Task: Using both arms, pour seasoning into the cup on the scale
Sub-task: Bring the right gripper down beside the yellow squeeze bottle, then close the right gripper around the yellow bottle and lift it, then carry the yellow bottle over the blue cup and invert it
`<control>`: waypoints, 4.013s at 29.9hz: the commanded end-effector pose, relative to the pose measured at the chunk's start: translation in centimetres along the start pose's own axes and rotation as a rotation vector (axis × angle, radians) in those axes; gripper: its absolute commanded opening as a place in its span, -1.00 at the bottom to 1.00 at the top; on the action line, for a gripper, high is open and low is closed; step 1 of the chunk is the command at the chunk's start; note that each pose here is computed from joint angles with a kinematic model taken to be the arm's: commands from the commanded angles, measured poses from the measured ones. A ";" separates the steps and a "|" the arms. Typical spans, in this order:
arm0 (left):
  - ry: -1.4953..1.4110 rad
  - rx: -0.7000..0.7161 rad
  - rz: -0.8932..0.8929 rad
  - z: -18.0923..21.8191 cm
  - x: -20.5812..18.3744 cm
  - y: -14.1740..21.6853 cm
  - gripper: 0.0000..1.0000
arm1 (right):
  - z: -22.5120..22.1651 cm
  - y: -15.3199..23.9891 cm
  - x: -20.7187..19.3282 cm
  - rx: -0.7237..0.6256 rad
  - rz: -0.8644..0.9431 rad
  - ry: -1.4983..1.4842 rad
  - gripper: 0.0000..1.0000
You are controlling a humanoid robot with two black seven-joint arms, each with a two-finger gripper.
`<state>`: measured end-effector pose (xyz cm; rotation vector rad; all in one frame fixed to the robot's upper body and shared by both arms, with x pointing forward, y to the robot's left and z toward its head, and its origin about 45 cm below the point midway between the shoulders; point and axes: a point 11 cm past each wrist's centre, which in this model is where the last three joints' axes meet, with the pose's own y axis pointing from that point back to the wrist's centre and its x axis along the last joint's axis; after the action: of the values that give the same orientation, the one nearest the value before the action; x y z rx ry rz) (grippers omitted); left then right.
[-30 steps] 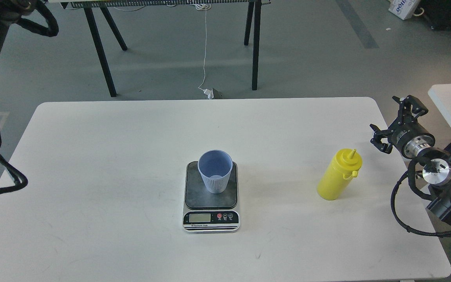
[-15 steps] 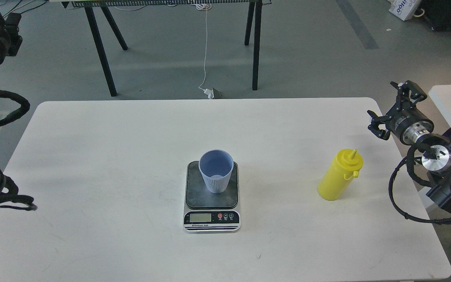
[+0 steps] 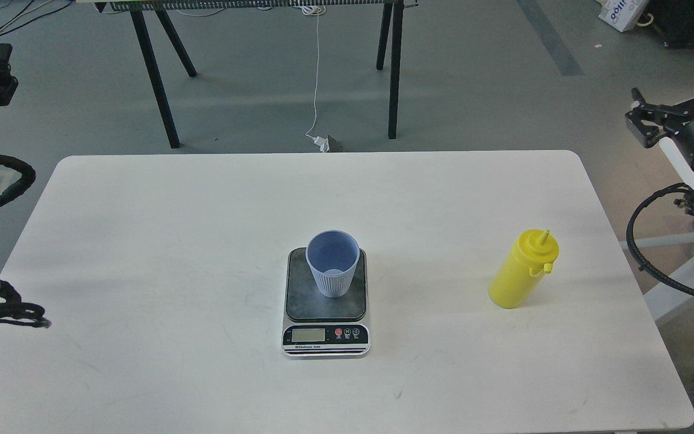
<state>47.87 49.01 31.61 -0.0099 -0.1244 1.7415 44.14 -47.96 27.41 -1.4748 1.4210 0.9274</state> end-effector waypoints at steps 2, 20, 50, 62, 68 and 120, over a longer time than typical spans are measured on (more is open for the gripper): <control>0.001 0.007 -0.006 -0.4 -0.4 0.0 0.99 | -0.7 4.4 -0.3 0.004 -0.034 -0.267 0.99; 0.020 0.031 -0.040 -2.0 -2.4 0.1 0.99 | 9.0 27.5 13.8 -0.306 0.496 -0.304 0.99; 0.003 0.088 -0.018 -4.6 -1.0 1.6 0.99 | 17.0 23.1 11.7 -0.488 0.320 -0.255 0.99; 0.001 0.095 -0.015 -4.9 -0.8 1.8 0.99 | 17.2 21.2 12.2 -0.483 0.301 -0.208 0.99; -0.003 0.121 -0.007 -6.1 -0.3 2.6 0.99 | 18.0 20.0 12.4 -0.489 0.282 -0.182 0.99; 0.077 0.122 0.039 -8.2 0.1 3.9 0.99 | 25.4 -6.1 -17.1 -0.636 -0.552 1.006 -0.97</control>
<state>44.62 49.07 22.98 0.0366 0.0355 1.7745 50.19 -21.84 33.89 -2.7109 1.2668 0.4396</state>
